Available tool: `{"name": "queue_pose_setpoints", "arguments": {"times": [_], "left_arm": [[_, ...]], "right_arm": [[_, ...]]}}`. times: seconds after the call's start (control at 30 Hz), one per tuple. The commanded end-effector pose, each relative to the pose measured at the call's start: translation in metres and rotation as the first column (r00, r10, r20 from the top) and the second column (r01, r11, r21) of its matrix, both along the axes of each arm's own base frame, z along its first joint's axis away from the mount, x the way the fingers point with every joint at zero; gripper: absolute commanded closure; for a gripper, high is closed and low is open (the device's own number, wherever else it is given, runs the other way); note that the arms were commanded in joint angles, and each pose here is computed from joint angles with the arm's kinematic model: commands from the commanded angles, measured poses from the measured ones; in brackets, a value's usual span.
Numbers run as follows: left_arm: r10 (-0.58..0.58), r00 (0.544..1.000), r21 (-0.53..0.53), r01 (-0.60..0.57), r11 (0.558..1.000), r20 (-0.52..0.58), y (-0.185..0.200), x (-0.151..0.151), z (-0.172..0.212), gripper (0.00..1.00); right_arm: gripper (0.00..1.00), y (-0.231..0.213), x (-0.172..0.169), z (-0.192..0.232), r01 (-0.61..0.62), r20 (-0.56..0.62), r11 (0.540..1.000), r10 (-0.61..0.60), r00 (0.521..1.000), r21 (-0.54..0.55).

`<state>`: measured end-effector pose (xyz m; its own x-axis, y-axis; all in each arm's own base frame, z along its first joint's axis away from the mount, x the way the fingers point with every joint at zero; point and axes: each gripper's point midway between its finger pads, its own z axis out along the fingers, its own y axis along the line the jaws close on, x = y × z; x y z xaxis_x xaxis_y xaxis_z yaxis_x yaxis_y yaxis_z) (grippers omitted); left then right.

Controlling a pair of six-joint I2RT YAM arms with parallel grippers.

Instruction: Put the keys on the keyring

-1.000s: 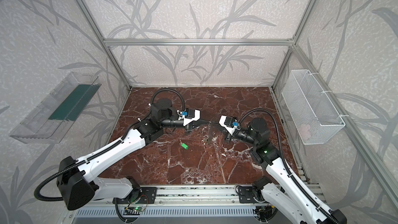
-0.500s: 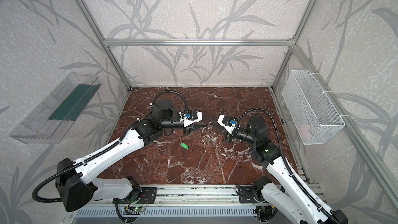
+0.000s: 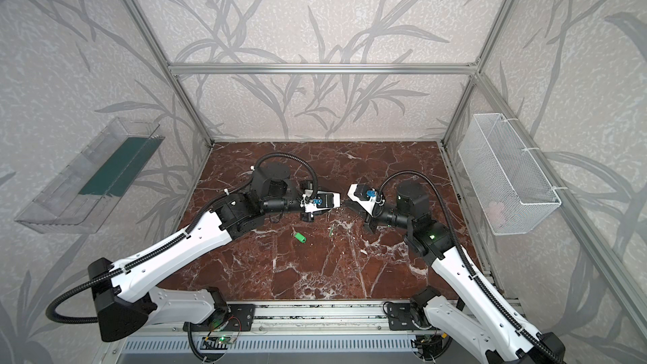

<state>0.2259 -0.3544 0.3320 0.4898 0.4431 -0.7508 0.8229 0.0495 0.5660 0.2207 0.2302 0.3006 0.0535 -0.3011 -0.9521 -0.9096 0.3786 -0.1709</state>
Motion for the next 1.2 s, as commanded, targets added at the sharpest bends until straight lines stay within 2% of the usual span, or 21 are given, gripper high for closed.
{"name": "queue_pose_setpoints", "arguments": {"times": [0.0,0.2,0.43,0.9,0.97,1.0,1.07,1.17], "left_arm": [[0.004,0.999,0.052,-0.006,0.999,0.039,0.0,0.004,-0.003,0.72],[0.01,0.999,0.088,-0.014,0.996,0.042,0.0,0.006,-0.011,0.73],[0.0,0.999,0.104,-0.004,0.995,0.035,-0.002,0.005,-0.015,0.8],[-0.043,0.999,0.095,0.044,0.994,-0.004,-0.011,-0.002,-0.02,1.0],[-0.042,0.999,0.087,0.043,0.995,-0.019,-0.012,-0.002,-0.021,1.0],[-0.036,0.999,0.079,0.039,0.996,-0.027,-0.012,-0.002,-0.02,1.0],[-0.027,0.998,0.058,0.03,0.998,-0.049,-0.012,-0.002,-0.019,1.0],[-0.02,0.996,-0.007,0.019,1.0,-0.087,-0.009,0.0,-0.013,1.0]], "right_arm": [[1.0,0.002,-0.003,0.016,-0.01,0.037,1.0,0.01,0.999,0.014],[1.0,0.004,-0.005,0.017,-0.023,0.041,1.0,0.022,0.999,0.013],[1.0,0.006,-0.006,0.019,-0.033,0.054,0.999,0.032,0.998,0.014],[1.0,0.007,-0.006,0.02,-0.037,0.091,0.999,0.035,0.995,0.021],[1.0,0.006,-0.003,0.019,-0.021,0.097,1.0,0.019,0.995,0.021],[0.98,0.005,-0.001,0.02,-0.008,0.103,1.0,0.005,0.995,0.026],[0.81,0.001,0.002,0.02,0.028,0.128,0.999,-0.031,0.991,0.032],[0.72,-0.01,0.007,0.02,0.094,0.173,0.994,-0.101,0.98,0.048]]}}
